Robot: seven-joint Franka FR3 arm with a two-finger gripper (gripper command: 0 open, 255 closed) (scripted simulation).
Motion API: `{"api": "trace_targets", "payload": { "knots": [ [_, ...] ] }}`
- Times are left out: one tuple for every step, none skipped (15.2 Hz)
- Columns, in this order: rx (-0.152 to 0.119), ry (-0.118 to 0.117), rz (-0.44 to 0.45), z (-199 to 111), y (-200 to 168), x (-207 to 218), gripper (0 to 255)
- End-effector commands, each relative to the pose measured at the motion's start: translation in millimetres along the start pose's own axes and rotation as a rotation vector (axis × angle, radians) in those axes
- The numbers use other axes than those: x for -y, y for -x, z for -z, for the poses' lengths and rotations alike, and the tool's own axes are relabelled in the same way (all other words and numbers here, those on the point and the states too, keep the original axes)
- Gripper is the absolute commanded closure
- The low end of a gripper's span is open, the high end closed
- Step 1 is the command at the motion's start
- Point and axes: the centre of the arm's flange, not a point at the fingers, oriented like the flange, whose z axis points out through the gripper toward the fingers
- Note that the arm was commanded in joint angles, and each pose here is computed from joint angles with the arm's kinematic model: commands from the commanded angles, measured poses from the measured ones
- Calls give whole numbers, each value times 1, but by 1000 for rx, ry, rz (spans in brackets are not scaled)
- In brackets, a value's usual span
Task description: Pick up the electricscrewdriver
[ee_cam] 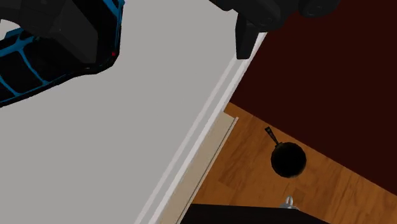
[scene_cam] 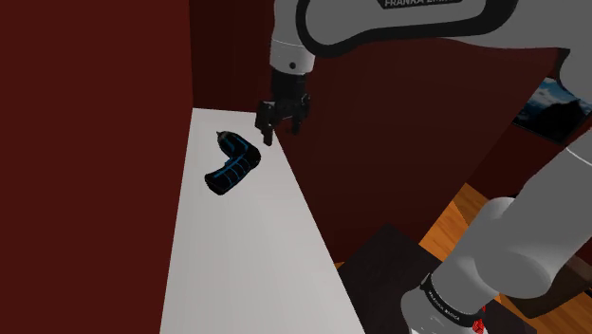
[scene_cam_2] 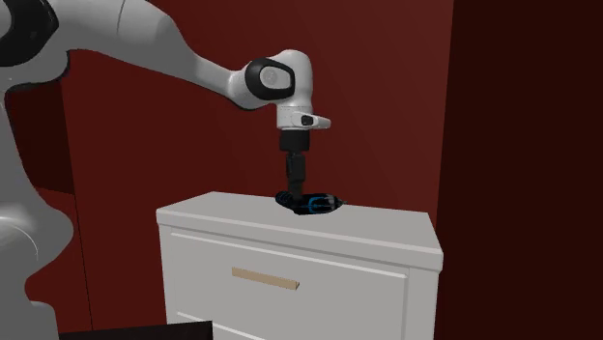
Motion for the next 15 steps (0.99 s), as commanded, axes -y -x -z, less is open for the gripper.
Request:
{"api": "trace_targets", "payload": {
  "knots": [
    [-2, 3, -5, 0, -18, 19, 0],
    [-3, 4, -7, 0, -26, 30, 0],
    [-4, 6, -9, -1, -35, 40, 0],
    [-5, 8, -11, -1, -44, 50, 0],
    [-6, 9, -13, -2, -52, 60, 0],
    [-7, 11, -15, -2, -61, 70, 0],
    [-8, 12, -16, -3, -66, 76, 0],
    [-8, 12, -16, -8, -66, 77, 0],
    [-8, 12, -16, -13, -67, 77, 0],
    [-8, 12, -16, -18, -67, 77, 0],
    [-8, 12, -16, -24, -67, 78, 0],
    [-8, 12, -16, -29, -67, 78, 0],
    [-8, 12, -16, -34, -67, 78, 0],
    [-8, 12, -16, -39, -67, 78, 0],
    [-8, 12, -16, -42, -67, 79, 0]
  ]
}}
